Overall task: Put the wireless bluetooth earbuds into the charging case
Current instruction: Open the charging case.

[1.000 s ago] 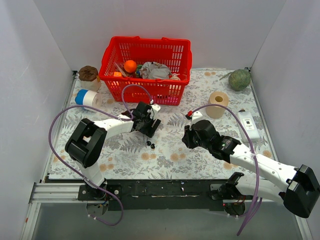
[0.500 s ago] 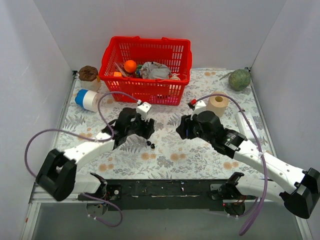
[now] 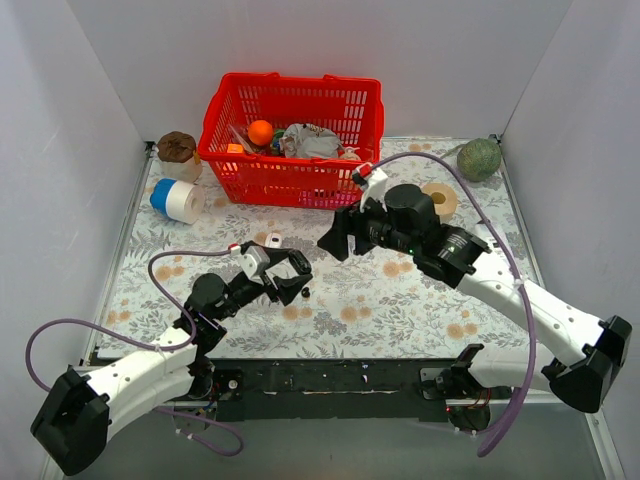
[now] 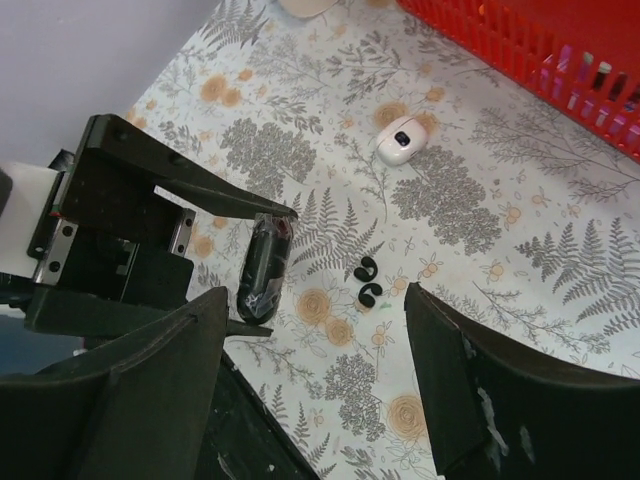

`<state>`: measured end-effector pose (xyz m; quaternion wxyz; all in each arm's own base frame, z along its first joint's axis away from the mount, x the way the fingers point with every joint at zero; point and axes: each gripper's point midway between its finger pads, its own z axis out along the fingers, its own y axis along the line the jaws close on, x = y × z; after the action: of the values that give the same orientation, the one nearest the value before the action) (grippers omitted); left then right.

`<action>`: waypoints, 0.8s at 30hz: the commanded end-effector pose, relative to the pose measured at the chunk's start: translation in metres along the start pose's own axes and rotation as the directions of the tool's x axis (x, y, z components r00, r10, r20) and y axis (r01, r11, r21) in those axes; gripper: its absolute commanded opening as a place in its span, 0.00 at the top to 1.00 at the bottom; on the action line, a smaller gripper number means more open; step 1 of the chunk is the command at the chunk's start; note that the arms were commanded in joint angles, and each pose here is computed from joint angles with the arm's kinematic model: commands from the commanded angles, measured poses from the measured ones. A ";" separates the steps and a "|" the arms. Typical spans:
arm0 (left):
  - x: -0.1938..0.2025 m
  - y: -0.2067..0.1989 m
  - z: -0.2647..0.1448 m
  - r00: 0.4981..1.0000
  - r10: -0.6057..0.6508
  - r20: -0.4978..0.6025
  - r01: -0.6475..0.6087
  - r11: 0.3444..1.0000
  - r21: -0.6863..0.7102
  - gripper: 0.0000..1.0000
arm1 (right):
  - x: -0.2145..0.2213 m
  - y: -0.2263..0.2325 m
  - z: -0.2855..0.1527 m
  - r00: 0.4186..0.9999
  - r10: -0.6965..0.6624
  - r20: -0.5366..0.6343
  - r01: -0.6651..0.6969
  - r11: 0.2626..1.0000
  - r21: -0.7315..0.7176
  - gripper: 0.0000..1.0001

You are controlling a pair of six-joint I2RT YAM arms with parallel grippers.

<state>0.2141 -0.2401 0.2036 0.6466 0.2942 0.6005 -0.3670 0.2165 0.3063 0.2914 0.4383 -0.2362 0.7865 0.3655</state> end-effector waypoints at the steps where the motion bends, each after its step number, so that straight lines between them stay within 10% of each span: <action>1: -0.030 -0.015 0.000 0.988 0.095 0.119 -0.104 0.992 0.069 0.92 | 0.007 0.023 0.010 0.996 -0.023 -0.087 0.017 0.997 -0.077 0.20; 24: -0.033 -0.021 -0.001 0.981 0.166 0.103 -0.173 0.983 0.057 1.00 | 0.043 0.028 0.045 0.974 -0.047 -0.219 0.045 0.999 -0.012 0.21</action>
<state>0.1940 -0.2485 0.2231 0.6780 0.3478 0.5423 -0.3538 0.1935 0.3559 0.2362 0.3372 -0.2993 0.8288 0.3314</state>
